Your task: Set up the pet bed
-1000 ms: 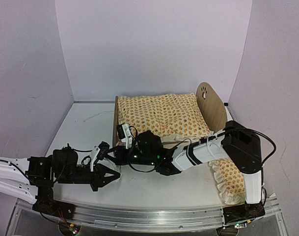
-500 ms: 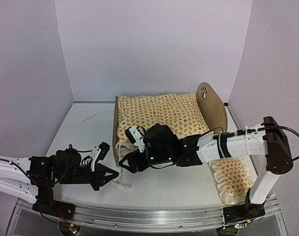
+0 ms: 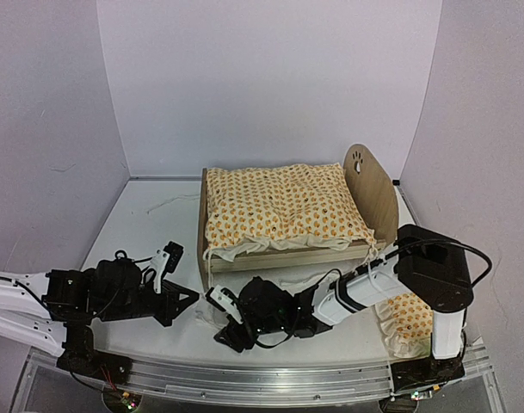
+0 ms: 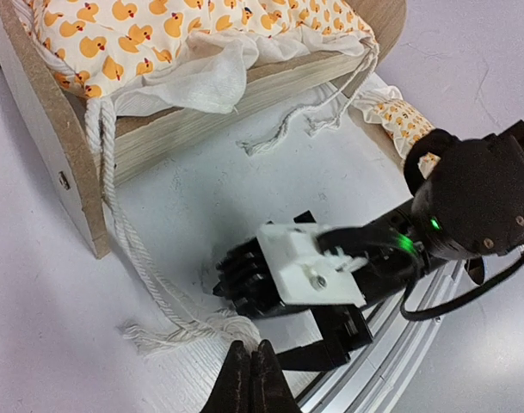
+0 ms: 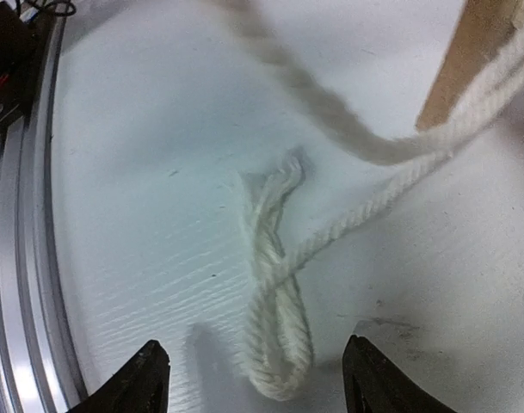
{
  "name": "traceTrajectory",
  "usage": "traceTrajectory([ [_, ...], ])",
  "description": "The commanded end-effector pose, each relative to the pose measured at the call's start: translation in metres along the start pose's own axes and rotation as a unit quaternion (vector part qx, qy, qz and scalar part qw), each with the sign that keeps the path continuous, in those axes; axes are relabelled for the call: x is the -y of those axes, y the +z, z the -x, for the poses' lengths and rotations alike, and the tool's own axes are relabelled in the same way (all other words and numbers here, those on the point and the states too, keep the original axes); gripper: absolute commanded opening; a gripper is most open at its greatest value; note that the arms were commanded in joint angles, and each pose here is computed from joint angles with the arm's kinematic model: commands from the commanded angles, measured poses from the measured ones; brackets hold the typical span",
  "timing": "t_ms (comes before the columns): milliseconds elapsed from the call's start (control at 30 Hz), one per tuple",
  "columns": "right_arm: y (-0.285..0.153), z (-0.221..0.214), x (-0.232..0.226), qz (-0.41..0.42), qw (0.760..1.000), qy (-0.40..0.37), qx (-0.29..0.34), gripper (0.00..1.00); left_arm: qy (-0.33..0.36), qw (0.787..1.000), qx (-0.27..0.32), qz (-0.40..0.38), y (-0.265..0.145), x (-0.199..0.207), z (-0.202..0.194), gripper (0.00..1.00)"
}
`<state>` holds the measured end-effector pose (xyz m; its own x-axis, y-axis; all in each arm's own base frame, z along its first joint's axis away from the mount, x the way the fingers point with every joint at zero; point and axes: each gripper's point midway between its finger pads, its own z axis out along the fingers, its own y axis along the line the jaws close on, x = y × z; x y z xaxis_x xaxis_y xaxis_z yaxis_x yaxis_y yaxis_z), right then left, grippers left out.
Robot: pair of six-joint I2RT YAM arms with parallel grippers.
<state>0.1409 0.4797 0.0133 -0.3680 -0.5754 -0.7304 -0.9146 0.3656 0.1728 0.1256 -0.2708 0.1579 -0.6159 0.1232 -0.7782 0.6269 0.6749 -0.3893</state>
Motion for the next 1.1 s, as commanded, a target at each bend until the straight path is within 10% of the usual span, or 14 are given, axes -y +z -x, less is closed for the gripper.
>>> traceTrajectory([
  [0, 0.003, 0.024, -0.002, -0.037, 0.996, -0.064, 0.054, 0.69, -0.021, 1.0, 0.017, 0.005, -0.006, 0.002, 0.015, 0.0],
  [333, -0.044, 0.046, 0.02, -0.13, 0.986, -0.015, 0.101, 0.02, -0.017, 1.0, -0.018, -0.005, -0.002, 0.005, -0.002, 0.0],
  [667, -0.102, 0.114, 0.036, -0.003, 0.978, 0.111, 0.175, 0.0, -0.024, 0.994, -0.057, -0.093, 0.031, 0.037, -0.028, 0.03],
  [800, -0.125, 0.118, 0.016, 0.051, 0.978, 0.092, 0.179, 0.0, -0.024, 0.994, -0.046, -0.1, 0.031, 0.044, -0.017, 0.2],
  [933, -0.133, 0.107, -0.004, 0.106, 0.979, 0.076, 0.157, 0.0, -0.039, 0.992, -0.041, -0.11, 0.028, 0.049, -0.009, 0.63],
  [1067, -0.136, 0.097, -0.004, 0.106, 0.979, 0.084, 0.15, 0.0, -0.151, 0.987, -0.012, -0.056, 0.032, 0.013, 0.021, 0.72],
])
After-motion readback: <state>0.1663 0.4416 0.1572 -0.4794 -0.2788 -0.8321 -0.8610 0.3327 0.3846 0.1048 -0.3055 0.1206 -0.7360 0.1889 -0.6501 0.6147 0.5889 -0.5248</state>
